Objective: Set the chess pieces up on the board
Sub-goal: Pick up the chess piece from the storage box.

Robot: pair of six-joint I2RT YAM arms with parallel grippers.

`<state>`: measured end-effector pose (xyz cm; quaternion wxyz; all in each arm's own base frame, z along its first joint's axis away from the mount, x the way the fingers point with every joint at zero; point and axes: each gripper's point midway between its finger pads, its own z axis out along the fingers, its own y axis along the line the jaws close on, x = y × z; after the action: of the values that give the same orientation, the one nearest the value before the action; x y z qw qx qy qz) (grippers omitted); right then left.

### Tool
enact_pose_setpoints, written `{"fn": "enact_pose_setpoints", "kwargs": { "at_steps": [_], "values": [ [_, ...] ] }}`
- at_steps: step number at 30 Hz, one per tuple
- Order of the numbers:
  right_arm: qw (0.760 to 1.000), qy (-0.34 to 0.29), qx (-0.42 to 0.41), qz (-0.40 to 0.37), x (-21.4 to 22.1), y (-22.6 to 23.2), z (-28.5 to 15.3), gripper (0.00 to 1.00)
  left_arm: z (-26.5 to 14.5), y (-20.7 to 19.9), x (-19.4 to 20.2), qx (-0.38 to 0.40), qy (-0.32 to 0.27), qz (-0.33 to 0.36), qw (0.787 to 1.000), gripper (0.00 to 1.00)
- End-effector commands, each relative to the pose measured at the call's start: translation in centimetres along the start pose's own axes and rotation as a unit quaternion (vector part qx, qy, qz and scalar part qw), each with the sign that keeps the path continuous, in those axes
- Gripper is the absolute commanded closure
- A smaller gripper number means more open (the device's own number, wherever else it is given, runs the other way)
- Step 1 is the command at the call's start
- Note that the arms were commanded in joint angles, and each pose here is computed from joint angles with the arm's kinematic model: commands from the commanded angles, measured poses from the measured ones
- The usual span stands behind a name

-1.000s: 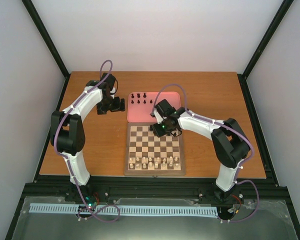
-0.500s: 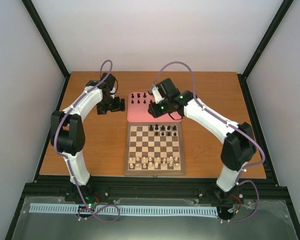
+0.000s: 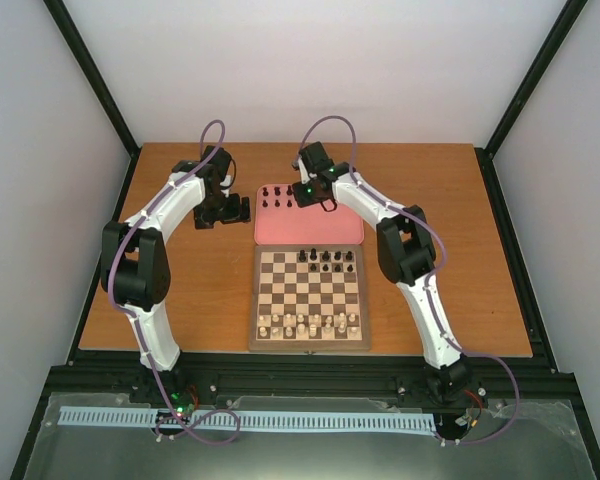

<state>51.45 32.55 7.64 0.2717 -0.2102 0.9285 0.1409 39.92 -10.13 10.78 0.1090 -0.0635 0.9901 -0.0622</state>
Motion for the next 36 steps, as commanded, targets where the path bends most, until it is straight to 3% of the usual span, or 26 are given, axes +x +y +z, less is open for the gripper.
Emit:
{"fn": "enact_pose_setpoints", "kwargs": {
  "at_steps": [1, 20, 30, 36],
  "values": [
    [0.999, -0.040, 0.004, -0.003, -3.1, -0.3, 0.3, 0.64, -1.4, -0.4, -0.7, 0.008, -0.020, 0.003, 1.000, 0.00],
    [1.000, 0.001, 0.011, 0.011, -0.3, -1.9, 4.2, 0.68, -0.3, -0.3, -0.5, 0.004, -0.006, 0.003, 1.000, 0.00],
    [1.000, 0.007, 0.010, 0.018, 0.1, -2.1, 4.8, 0.79, -0.1, -0.2, -0.4, 0.002, -0.003, 0.003, 1.000, 0.00],
    [1.000, 0.013, 0.012, 0.019, 0.5, -2.3, 4.7, 0.90, 0.1, -0.2, -0.3, 0.003, -0.001, 0.002, 1.000, 0.00]
  ]
}}
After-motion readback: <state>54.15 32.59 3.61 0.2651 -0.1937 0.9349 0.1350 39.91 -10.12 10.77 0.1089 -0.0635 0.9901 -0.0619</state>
